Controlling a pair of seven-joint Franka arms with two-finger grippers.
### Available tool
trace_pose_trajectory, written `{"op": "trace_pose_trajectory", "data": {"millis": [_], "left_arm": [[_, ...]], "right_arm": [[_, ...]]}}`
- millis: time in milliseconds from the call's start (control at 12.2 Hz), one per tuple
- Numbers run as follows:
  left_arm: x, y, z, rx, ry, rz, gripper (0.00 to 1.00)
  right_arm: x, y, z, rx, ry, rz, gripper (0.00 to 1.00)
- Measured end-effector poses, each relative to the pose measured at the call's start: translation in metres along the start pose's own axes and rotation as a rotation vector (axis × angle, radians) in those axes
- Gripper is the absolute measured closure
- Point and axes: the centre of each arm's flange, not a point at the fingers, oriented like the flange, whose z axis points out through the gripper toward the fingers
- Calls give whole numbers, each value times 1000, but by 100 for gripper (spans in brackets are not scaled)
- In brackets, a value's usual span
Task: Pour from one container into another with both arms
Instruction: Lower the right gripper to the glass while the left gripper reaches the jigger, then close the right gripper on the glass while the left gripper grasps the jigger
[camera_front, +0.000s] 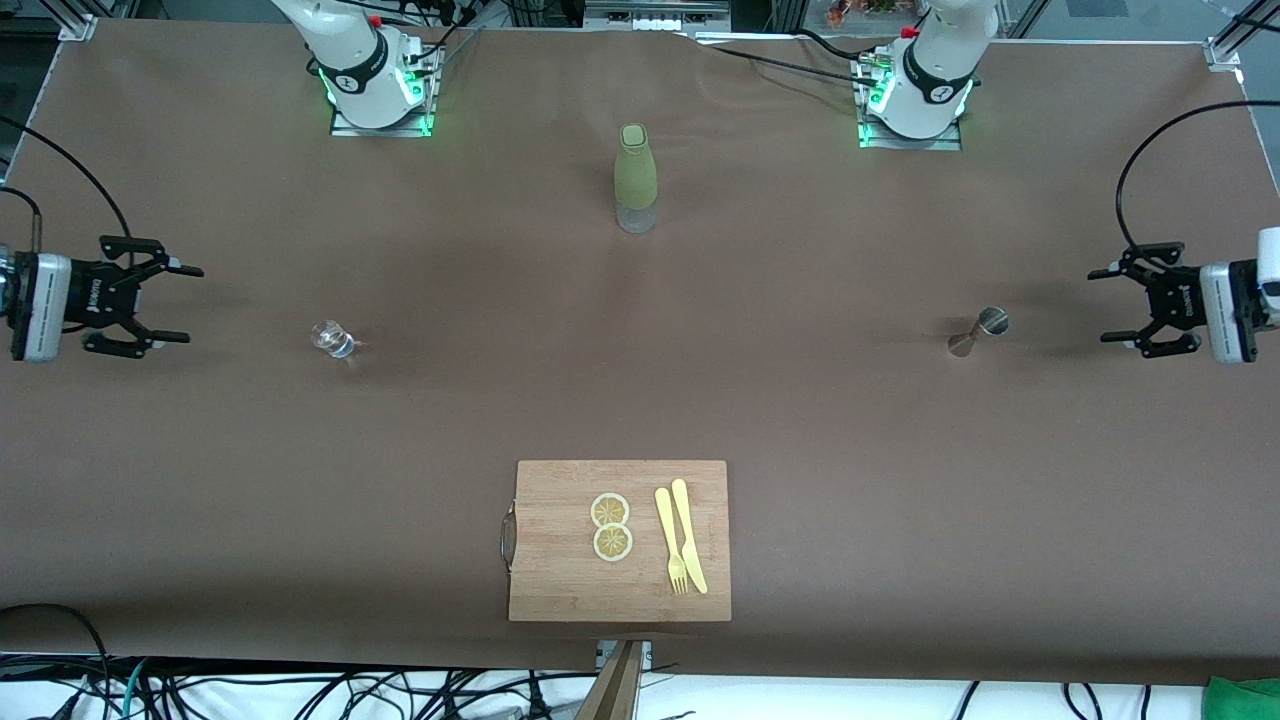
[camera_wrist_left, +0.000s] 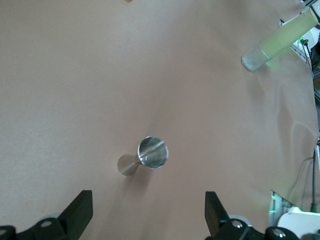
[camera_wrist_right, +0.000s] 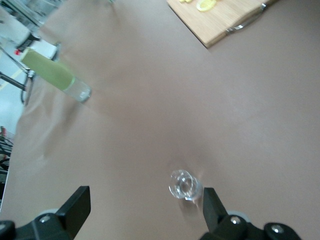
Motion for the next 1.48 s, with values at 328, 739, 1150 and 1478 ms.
{"op": "trace_pose_trajectory", "data": {"millis": [328,739,1150,1478], "left_arm": [[-41,-29,44,-54,117,62,1],[-90,-39,94,-83,244,126,1],[-103,-33,129,-76,383,215,1],[-113,-35,156,-67,465,270,1]], "right_arm": [[-67,37,56,133,171,-152,0],[-125,65,122,189,331,-339,0],[-165,82,166,165,459,-388,0],[-178,91,181,126,529,-398,0]]}}
